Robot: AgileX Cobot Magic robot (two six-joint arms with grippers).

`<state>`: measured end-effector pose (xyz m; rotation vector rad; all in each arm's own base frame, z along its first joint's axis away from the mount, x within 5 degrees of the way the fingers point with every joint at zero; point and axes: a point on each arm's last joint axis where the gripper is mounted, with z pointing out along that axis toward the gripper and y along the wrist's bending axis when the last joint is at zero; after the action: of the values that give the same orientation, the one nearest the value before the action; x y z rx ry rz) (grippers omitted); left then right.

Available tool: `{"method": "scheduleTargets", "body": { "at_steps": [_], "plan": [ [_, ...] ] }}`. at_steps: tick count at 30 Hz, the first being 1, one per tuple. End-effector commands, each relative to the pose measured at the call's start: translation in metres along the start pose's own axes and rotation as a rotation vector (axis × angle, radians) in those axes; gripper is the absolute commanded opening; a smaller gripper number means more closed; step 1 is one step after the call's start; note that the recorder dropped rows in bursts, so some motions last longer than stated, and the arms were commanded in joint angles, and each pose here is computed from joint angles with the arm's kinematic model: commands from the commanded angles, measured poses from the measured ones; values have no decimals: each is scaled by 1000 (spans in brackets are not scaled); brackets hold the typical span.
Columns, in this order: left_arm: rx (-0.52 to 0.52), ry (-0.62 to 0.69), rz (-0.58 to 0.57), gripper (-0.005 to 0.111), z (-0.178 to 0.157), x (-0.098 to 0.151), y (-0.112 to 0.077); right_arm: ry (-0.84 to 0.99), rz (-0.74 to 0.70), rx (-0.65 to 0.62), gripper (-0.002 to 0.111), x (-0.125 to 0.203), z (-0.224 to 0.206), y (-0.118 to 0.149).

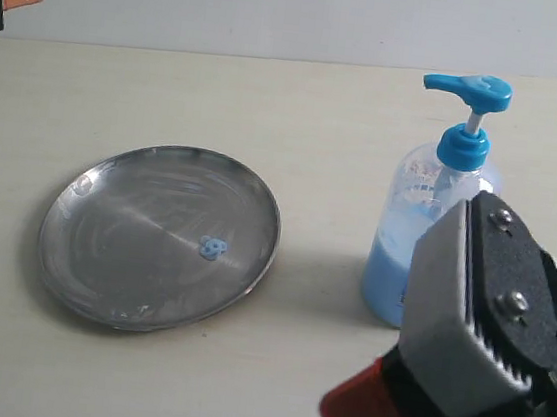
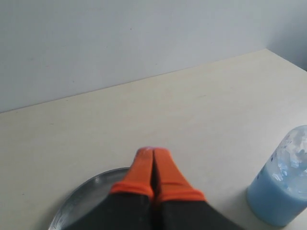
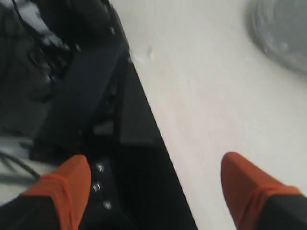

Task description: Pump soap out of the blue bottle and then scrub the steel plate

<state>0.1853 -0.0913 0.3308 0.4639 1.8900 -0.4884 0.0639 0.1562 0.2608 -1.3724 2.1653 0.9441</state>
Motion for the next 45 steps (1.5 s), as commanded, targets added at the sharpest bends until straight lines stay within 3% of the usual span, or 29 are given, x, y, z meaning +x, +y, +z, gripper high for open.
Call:
{"method": "scheduleTargets", "body": {
  "at_steps": [1, 6, 11, 14, 19, 24, 34, 41, 45],
  "plan": [
    [7, -5, -4, 0, -1, 0, -2, 307, -12, 290, 73, 3, -27, -17],
    [15, 6, -1, 0, -1, 2, -2, 337, 0, 628, 73, 1, -50, -40],
    [8, 19, -1, 0, 1, 8, -1, 64, 30, 841, 71, -3, -78, -45],
    [-2, 21, -4, 0, 1, 11, 0, -105, -11, 862, 62, 0, -95, -38],
    [-4, 54, -23, 0, 11, 15, 2, -337, -79, 847, 26, 16, -118, -24],
    [-5, 125, -56, 0, 29, 26, 7, -503, -139, 809, 0, 34, -124, -16],
    [41, 312, -30, 0, 63, 55, 12, -655, -212, 762, 0, 59, -116, -14],
    [149, 452, -28, 0, 83, 72, 4, -720, 6, 864, 0, 67, -127, -24],
    [249, 521, 0, 0, 94, 75, -12, -719, 23, 868, 0, 68, -125, -26]
  ]
}}
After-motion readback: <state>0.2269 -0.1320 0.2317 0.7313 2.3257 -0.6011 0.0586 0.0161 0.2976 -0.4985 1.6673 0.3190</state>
